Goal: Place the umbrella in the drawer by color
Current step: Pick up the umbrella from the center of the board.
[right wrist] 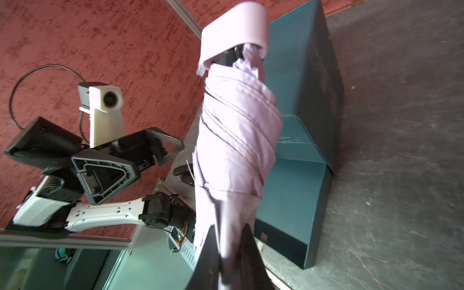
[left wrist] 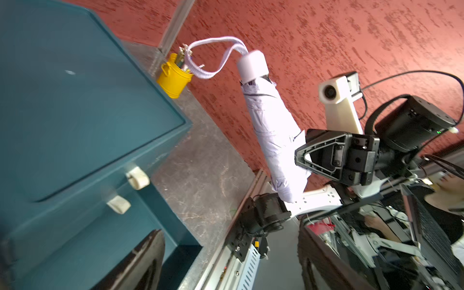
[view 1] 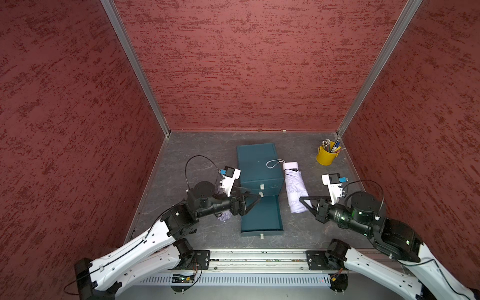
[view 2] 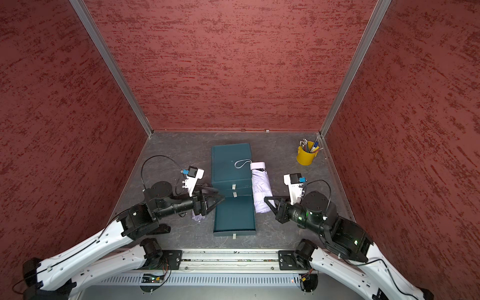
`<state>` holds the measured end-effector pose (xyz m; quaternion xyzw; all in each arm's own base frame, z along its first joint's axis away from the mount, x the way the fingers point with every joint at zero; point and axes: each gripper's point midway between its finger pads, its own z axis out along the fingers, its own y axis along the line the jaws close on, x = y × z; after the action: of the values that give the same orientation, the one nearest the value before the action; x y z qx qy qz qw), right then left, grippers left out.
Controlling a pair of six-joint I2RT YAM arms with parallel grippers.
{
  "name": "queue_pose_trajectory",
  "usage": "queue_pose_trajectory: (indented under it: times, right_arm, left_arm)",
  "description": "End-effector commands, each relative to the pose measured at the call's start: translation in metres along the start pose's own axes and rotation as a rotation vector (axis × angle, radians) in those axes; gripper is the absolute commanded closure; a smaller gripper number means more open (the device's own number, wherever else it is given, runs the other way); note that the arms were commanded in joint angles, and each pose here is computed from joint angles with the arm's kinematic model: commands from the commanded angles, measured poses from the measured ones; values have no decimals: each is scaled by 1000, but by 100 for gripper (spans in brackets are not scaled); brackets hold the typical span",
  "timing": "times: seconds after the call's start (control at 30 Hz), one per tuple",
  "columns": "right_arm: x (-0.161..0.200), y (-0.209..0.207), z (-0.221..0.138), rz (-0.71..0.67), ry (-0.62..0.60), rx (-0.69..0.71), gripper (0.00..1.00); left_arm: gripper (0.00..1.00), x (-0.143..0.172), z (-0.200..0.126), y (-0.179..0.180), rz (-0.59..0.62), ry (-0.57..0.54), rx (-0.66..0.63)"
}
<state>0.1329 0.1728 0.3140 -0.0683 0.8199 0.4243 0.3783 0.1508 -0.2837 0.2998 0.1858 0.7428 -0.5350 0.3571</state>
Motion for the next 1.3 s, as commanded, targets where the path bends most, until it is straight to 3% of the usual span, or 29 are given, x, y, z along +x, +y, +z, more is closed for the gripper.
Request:
queue_pose_trajectory:
  times: [0.0,0.13,0.37,0.47,0.6,0.87,1.0,1.03,1.1,1.17,1.27]
  right_arm:
    - [-14,43,7,-26,-35,-190,100]
    - [-9,67,25,-52,-16,-271,100]
    - [4,101,51,-108,22,-323,100]
    - [6,109,54,-120,21,-330,100]
    - [5,109,56,-105,-7,-320,99]
    - [4,120,62,-48,-27,-373,82]
    - [5,121,64,-36,-22,-381,73]
    - [6,121,64,-30,-21,-382,65]
    - [5,120,62,-22,-25,-386,35]
    - [5,117,58,-10,-40,-392,27]
    - [7,120,55,3,-40,-432,23]
  left_arm:
    - [13,-15,8,-33,35,-67,124]
    - [6,-16,16,-42,28,-76,174]
    - [5,-24,15,-47,-5,-135,219]
    - [11,-27,11,-48,-11,-147,219]
    - [27,-31,5,-48,-26,-173,221]
    - [60,-38,-5,-56,-78,-224,276]
    - [66,-42,-11,-58,-79,-246,286]
    - [67,-43,-13,-58,-80,-252,285]
    - [68,-44,-17,-58,-83,-263,285]
    - [68,-45,-20,-55,-94,-271,285]
    - [69,-44,-23,-53,-115,-275,311]
